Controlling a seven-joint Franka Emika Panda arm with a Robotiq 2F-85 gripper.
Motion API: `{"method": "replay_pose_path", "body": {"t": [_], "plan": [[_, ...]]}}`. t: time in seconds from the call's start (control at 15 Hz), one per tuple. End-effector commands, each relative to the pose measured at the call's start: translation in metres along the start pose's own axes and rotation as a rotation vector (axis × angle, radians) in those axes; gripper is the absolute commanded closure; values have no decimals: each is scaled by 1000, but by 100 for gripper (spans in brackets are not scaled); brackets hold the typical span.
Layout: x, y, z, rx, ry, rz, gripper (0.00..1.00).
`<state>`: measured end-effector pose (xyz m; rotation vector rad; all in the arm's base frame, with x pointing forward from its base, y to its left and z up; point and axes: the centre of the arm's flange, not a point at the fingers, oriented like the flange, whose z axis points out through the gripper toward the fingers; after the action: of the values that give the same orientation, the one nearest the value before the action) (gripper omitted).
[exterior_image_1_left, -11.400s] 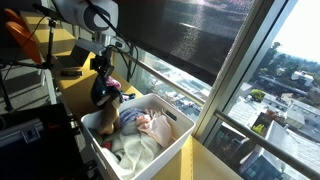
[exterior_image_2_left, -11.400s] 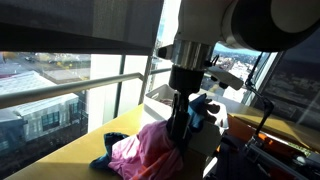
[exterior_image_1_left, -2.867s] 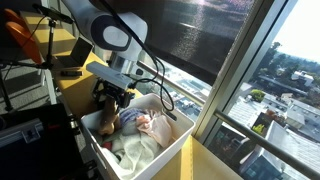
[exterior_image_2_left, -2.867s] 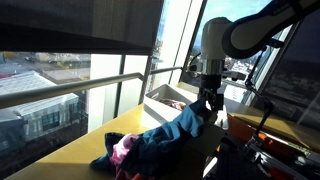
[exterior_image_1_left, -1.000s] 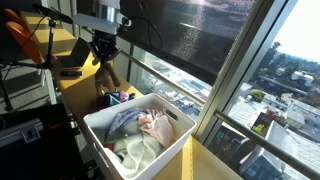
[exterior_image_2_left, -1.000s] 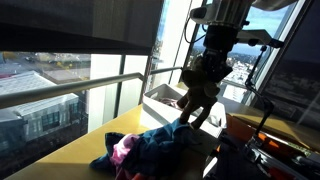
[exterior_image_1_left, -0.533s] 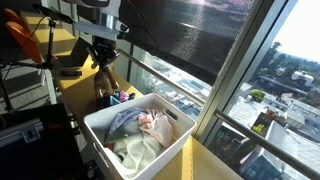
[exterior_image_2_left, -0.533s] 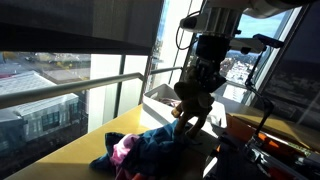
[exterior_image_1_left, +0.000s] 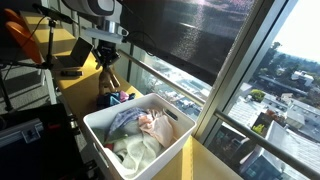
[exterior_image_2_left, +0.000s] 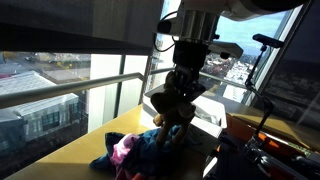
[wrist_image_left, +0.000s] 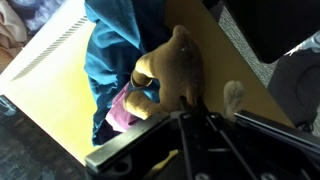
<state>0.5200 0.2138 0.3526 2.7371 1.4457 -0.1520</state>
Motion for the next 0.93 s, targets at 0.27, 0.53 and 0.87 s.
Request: {"method": "replay_pose_path", "body": {"t": [0.27,0.53,0.87], "plan": [[28,49,15,-13,-65,45,38],[8,85,-25,-47,-39,121,9],[-67,131,-39,-83,-21,256,0]]}}
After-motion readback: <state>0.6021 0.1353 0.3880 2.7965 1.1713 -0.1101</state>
